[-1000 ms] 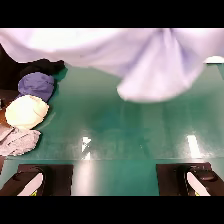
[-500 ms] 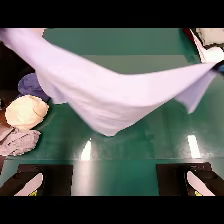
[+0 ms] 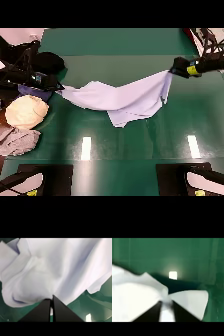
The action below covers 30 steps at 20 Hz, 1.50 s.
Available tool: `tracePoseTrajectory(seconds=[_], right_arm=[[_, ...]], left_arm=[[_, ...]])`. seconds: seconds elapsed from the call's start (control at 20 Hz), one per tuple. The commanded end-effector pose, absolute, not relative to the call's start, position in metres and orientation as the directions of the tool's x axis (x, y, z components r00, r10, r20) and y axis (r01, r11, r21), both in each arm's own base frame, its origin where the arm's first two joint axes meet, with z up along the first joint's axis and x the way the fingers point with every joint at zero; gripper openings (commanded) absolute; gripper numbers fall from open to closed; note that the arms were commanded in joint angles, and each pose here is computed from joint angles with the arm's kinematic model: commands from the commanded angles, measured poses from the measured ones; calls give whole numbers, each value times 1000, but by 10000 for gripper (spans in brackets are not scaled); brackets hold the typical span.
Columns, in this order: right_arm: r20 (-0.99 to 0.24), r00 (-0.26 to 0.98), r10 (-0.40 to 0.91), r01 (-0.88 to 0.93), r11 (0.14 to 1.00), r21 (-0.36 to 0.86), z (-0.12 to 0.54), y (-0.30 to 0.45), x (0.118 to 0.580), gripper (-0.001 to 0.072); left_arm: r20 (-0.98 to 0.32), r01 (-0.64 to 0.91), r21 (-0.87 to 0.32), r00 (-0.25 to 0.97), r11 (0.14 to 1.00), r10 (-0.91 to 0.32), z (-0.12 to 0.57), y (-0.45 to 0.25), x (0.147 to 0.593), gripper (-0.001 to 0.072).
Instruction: Fold the shirts.
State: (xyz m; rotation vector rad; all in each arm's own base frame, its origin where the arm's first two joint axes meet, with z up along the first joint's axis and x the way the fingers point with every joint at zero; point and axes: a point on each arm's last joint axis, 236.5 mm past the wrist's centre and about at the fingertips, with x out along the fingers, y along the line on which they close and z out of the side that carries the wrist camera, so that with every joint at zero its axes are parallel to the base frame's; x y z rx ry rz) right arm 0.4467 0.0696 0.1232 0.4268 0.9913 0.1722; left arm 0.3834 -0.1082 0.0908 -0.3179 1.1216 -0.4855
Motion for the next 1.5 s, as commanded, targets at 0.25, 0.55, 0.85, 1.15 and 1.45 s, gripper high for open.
tracePoseTrajectory(seconds=[0.25, 0.55, 0.85, 1.15, 1.45], right_arm=[[-829, 433, 353, 15, 917, 398, 116, 75, 413, 525], [-886, 173, 430, 93, 889, 449, 8, 159, 288, 513], [-852, 143, 504, 168, 836, 522, -58, 237, 265, 500], [-810, 240, 536, 222, 782, 583, -75, 264, 293, 499], [-769, 355, 532, 176, 770, 614, -61, 262, 319, 16]], left_arm=[[-796, 209, -464, 329, 861, -508, 71, -105, 386, 24], [-795, 208, -464, 332, 861, -508, 71, -105, 387, 24], [-799, 209, -467, 317, 859, -512, 70, -105, 383, 24], [-801, 211, -469, 307, 858, -513, 69, -106, 381, 24], [-799, 211, -469, 313, 858, -513, 71, -106, 382, 24]])
